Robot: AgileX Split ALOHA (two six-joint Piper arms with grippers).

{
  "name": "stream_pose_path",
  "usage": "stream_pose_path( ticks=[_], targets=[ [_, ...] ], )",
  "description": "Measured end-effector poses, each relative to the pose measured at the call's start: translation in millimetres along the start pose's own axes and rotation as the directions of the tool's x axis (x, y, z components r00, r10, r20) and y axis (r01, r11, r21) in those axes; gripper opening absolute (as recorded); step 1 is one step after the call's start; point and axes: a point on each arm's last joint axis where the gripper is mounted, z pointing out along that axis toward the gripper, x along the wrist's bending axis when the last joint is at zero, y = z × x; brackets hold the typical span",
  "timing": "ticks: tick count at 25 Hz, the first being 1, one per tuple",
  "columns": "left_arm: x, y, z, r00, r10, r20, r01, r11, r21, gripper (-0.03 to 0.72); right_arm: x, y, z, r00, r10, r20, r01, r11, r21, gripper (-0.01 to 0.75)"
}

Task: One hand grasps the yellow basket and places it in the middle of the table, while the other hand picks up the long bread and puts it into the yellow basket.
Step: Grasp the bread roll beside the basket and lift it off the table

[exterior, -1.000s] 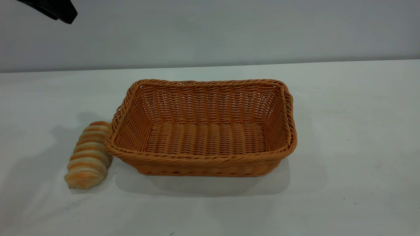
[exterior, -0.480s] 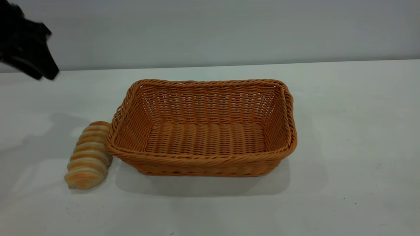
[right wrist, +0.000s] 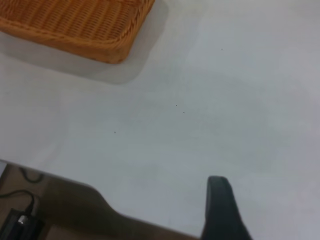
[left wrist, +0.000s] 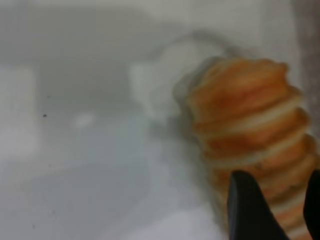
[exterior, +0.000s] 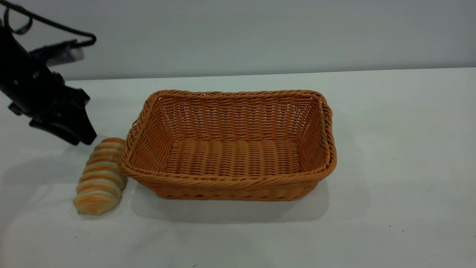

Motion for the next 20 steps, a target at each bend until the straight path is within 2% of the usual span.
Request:
stream_pose_path(
  ticks=[8, 16, 20],
  targets=[
    [6.9, -4.7, 24.8, 1.000, -0.021, 0.009, 0.021, 1.000, 0.009, 0.349, -0.2, -1.4, 3.6, 1.000, 0.019, 0.000, -0.019, 1.000, 0.001, 0.460],
    [2.1, -1.0, 42.7, 0.992, -0.021, 0.126, 0.029, 0.998, -0.060, 0.348, -0.2, -1.4, 3.6, 1.000, 0.023, 0.000, -0.023, 1.000, 0.001, 0.460],
    [3.3, -2.5, 46.9, 0.991, -0.020, 0.135, 0.028, 0.998, -0.056, 0.293, -0.2, -1.3, 3.6, 1.000, 0.023, 0.000, -0.023, 1.000, 0.000, 0.460]
  ],
)
